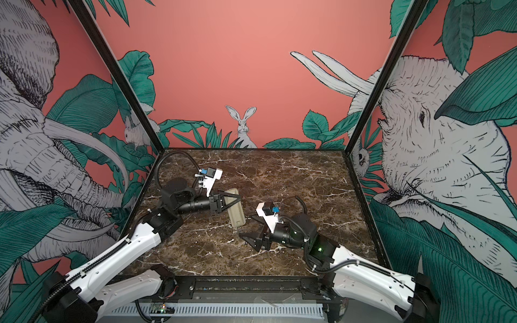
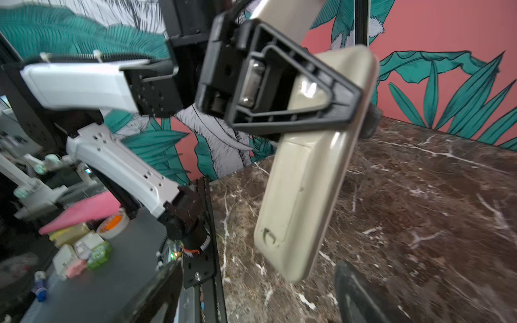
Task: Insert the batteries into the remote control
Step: 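Lower the remote flat near the batteries with the right gripper, back facing up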
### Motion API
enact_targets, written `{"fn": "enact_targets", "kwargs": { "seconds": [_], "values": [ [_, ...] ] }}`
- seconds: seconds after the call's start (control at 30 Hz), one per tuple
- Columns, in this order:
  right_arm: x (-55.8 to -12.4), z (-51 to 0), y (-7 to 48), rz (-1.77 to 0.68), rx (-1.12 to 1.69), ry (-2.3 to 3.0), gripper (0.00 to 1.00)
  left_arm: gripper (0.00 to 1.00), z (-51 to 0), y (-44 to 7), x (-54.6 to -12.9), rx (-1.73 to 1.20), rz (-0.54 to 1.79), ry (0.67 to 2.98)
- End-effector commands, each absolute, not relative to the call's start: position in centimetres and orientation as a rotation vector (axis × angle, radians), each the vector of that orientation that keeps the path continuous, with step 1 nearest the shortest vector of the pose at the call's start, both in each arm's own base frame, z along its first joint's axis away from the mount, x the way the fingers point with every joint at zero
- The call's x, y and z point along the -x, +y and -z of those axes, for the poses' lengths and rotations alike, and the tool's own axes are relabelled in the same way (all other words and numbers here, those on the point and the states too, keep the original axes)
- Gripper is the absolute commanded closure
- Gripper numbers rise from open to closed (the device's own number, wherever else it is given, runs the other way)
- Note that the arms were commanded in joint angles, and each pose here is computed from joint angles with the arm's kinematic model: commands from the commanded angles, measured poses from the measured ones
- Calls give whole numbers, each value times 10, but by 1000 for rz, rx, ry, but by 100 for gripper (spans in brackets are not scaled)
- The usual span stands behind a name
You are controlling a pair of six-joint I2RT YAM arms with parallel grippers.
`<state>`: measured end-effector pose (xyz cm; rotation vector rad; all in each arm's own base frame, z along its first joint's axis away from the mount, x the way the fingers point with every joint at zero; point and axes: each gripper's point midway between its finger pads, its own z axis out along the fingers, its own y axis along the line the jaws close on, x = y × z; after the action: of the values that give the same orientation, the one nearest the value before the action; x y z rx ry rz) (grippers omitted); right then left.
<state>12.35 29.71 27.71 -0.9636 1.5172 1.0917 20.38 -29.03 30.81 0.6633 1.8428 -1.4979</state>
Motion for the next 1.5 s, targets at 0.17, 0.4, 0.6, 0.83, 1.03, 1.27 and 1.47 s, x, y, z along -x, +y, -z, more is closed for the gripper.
{"fn": "enact_targets", "kwargs": {
  "seconds": [0.17, 0.4, 0.6, 0.83, 1.03, 1.27, 1.47],
  "values": [
    [-119, -252, 290, -476, 1318, 1453, 21, 100, -254, -291, -189, -654, 1559, 2135],
    [-110, -236, 327, -198, 1551, 1339, 32, 100, -237, -293, -173, -648, 1687, 2232],
    [-107, -249, 335, -193, 1527, 1275, 35, 100, -233, -291, -162, -650, 1754, 2258],
    [-107, -257, 335, -157, 1514, 1238, 31, 100, -230, -290, -153, -649, 1815, 2278],
    [-105, -261, 343, -163, 1519, 1211, 27, 100, -229, -292, -152, -644, 1857, 2281],
    [-103, -263, 352, -176, 1518, 1194, 26, 100, -226, -292, -150, -645, 1876, 2293],
    [-101, -257, 354, -184, 1544, 1192, 25, 100, -227, -292, -150, -643, 1881, 2288]
  ]
}}
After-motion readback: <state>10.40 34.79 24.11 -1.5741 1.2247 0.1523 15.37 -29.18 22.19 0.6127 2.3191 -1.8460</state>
